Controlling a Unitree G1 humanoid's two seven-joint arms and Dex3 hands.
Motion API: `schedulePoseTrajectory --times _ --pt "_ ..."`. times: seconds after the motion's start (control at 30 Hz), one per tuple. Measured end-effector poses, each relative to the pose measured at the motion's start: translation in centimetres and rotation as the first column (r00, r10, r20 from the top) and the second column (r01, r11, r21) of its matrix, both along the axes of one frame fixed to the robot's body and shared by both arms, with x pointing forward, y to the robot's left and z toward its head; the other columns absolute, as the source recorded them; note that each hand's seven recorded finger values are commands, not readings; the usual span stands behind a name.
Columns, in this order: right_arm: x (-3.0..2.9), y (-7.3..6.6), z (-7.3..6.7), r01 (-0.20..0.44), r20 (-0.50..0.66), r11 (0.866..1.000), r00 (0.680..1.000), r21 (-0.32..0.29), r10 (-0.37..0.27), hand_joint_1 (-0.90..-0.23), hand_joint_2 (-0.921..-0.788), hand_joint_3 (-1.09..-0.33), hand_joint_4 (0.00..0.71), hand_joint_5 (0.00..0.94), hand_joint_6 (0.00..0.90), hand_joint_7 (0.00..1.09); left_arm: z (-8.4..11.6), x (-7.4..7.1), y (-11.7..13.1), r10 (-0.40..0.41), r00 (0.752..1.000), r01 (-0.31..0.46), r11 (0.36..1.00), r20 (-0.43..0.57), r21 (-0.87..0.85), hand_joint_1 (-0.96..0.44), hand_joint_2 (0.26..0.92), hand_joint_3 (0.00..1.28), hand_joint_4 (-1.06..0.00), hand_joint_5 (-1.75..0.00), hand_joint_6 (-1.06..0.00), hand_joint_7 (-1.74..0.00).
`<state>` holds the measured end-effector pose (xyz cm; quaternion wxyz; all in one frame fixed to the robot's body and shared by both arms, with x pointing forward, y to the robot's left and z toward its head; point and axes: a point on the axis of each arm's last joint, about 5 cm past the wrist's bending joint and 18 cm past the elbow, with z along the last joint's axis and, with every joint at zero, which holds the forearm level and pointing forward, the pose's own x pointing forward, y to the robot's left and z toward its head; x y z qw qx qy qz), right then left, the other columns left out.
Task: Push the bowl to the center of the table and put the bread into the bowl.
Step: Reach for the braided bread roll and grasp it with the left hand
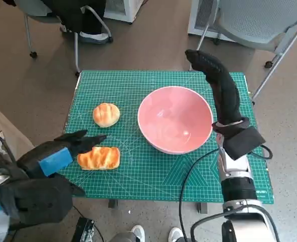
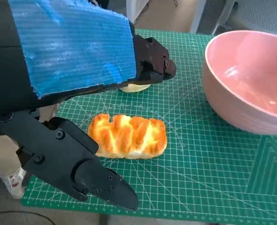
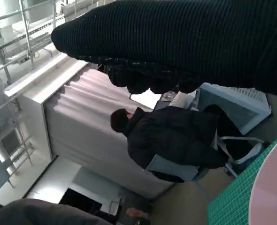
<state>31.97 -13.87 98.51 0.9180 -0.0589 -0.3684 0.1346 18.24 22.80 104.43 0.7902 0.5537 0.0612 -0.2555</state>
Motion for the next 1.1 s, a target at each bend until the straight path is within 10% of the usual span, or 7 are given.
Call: schedulePoseTrajectory --times 1.1 --pt "0.01 -0.1 0.3 -0.006 0.002 1.0 1.0 0.002 0.006 -0.718 -0.921 -0.856 0.171 0.002 0.103 0.26 -1.2 1.0 -0.5 0.032 0.994 -0.043 0.993 0.102 0.109 0.11 0.666 0.02 -0.17 0.0 -0.29 0.0"
